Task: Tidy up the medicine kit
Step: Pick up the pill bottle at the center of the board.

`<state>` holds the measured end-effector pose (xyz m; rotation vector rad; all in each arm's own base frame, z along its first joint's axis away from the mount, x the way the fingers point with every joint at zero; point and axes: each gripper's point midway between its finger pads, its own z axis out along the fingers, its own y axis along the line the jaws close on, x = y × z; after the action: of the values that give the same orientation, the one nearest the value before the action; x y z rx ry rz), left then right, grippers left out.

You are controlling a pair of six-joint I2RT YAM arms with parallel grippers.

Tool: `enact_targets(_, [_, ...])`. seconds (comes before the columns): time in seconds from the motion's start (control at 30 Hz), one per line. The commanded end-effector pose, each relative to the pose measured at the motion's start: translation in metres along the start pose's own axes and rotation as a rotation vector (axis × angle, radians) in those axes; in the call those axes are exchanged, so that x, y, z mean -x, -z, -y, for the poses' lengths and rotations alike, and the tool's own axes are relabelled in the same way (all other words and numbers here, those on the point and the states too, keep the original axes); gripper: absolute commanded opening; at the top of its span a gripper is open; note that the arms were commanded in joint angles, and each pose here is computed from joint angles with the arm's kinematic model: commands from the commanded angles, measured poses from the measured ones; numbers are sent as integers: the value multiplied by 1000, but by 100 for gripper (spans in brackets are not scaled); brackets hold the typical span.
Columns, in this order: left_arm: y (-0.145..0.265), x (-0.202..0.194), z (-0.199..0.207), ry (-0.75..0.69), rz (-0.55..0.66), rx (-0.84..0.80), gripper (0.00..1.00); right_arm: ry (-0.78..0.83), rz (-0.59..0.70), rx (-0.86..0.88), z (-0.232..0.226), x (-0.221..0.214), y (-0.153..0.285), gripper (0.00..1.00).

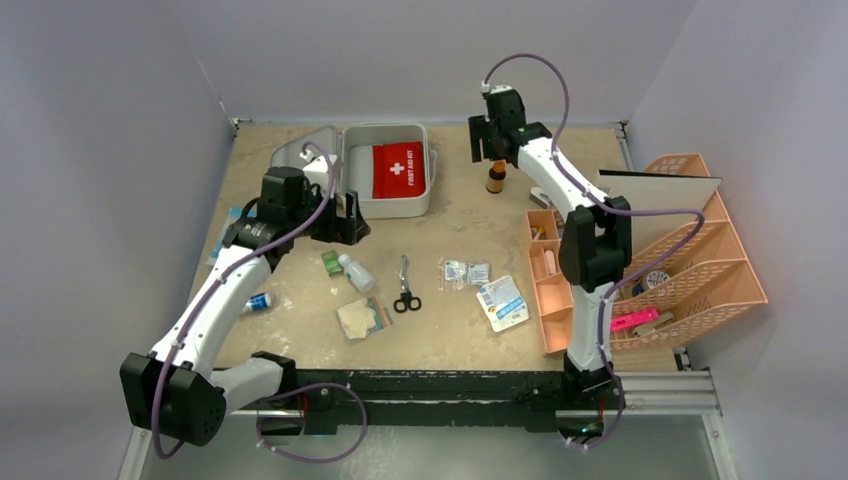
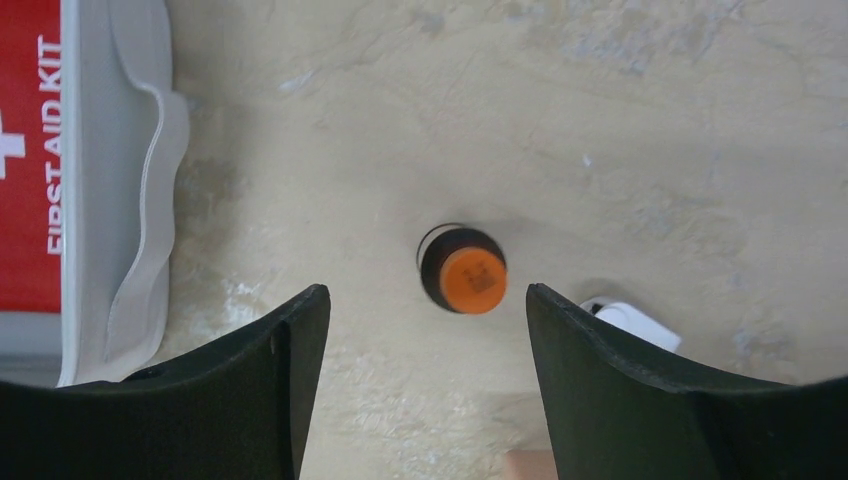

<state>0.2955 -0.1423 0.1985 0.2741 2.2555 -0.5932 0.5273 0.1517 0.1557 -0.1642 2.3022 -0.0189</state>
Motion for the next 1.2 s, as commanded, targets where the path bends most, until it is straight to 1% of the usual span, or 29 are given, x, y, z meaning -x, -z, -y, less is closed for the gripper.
enact_targets(0.0, [9, 17, -7, -40, 72, 66, 87, 14, 3, -39, 19, 18, 11, 75])
enact_targets(0.1, [9, 15, -7, -41, 66, 71, 88, 13, -26, -23, 19, 14, 5, 73])
enact_targets(0.3, [14, 18, -19, -35, 77, 144, 88, 13, -83, 12, 14, -2, -8, 69])
enact_targets(0.53, [14, 17, -23, -31, 77, 167, 88, 14, -110, 20, 12, -11, -17, 62])
enact_targets(0.6, [13, 17, -23, -27, 74, 170, 88, 18, -116, 15, 13, -13, -20, 59])
enact_targets(0.7, [12, 17, -23, -25, 72, 166, 88, 15, -121, 19, 13, -14, -22, 52])
enact_targets(1.1, [17, 18, -24, -34, 103, 178, 88, 24, -145, 27, 11, -18, -31, 50])
enact_targets(1.13, [17, 19, -24, -35, 107, 177, 88, 23, -143, 23, 12, -17, -30, 47])
enact_targets(1.17, [17, 20, -23, -36, 108, 173, 88, 22, -134, 22, 13, -15, -29, 41])
